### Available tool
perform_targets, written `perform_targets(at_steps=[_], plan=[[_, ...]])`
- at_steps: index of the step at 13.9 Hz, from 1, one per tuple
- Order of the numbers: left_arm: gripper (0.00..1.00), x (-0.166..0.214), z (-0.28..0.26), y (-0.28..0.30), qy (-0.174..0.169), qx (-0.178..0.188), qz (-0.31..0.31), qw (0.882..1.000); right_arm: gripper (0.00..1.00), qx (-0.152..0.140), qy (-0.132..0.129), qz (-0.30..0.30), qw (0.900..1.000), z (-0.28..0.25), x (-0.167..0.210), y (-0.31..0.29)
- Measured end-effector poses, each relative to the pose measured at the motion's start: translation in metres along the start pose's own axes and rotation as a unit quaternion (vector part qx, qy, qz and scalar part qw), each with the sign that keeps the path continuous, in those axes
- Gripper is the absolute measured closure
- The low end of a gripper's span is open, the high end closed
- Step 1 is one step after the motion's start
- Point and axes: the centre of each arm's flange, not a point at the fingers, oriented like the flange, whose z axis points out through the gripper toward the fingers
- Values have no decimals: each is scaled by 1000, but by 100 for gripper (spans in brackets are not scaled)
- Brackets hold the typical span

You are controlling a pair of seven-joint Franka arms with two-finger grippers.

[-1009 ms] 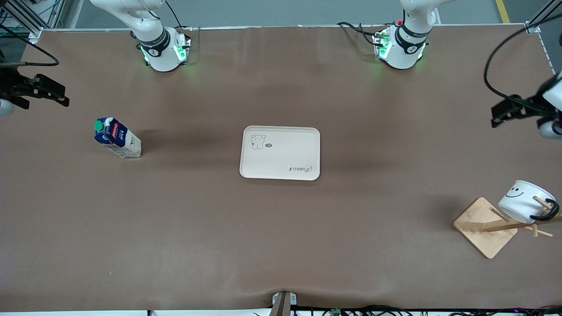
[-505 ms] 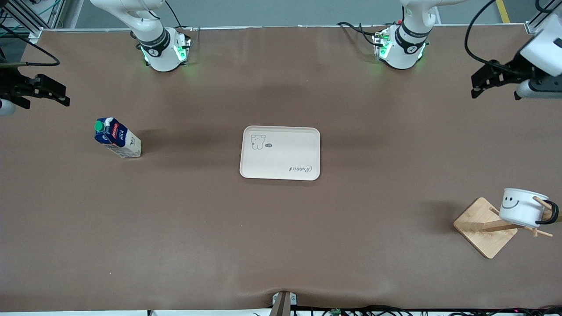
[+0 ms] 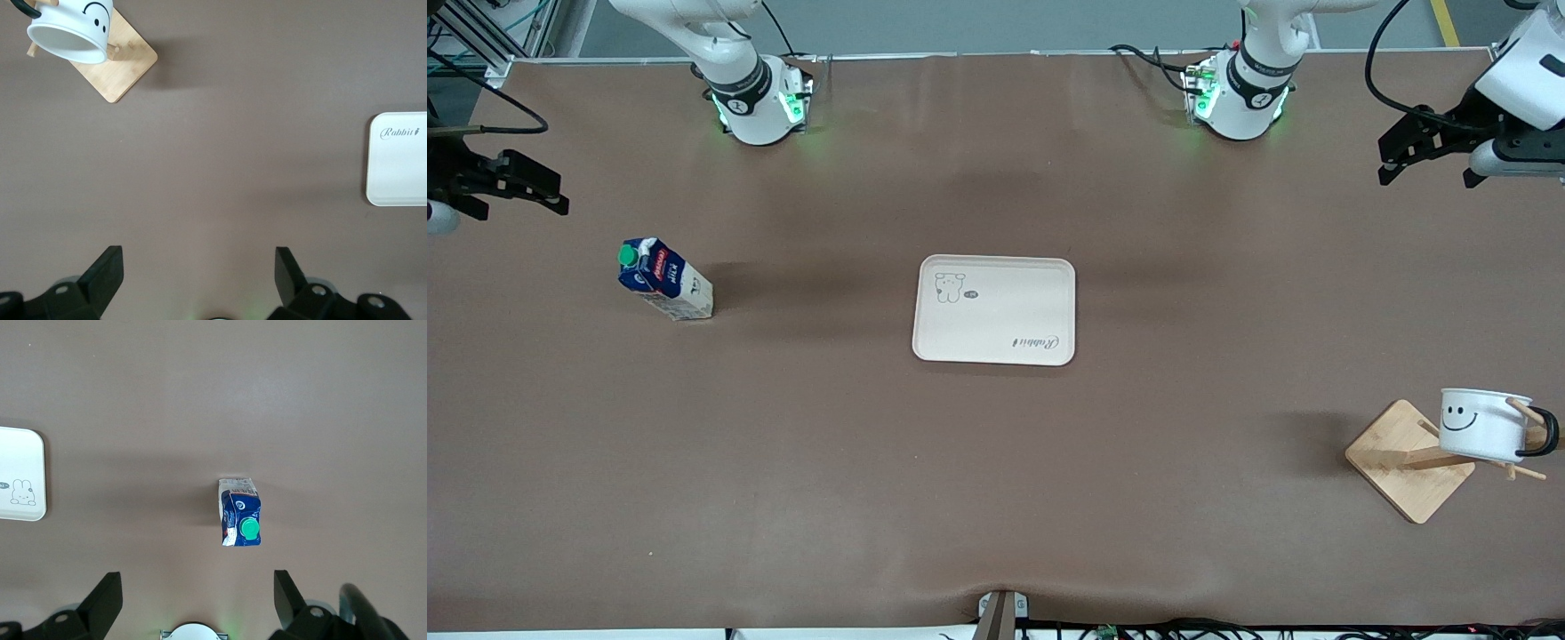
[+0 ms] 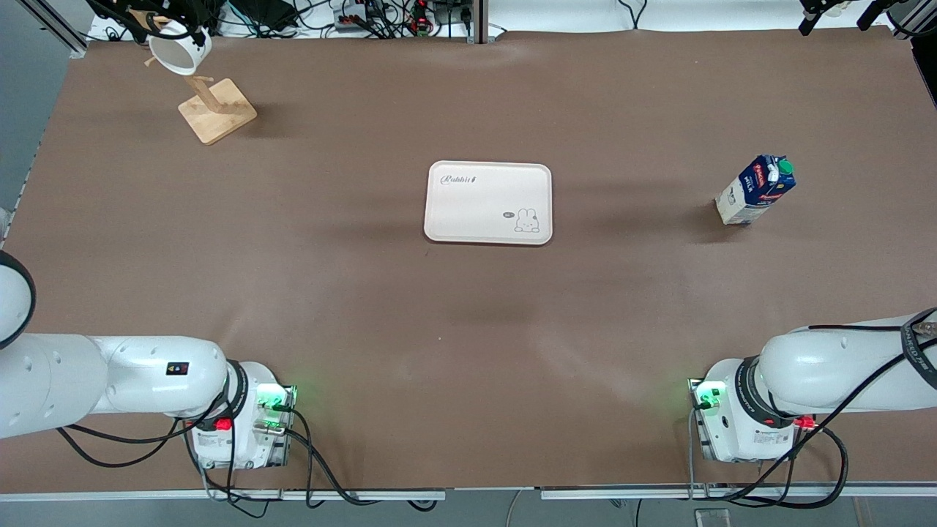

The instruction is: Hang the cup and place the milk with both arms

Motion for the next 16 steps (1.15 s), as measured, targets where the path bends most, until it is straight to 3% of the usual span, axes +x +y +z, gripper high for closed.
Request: perform_targets(at_steps=[6, 16], plan=[[0, 21, 5, -2, -10, -3, 0, 1000, 0, 5, 0, 0, 1000, 0, 0, 0], [0, 18, -1, -17, -21, 0, -16, 1000, 0, 5, 0, 2, 1000, 0, 0, 1]])
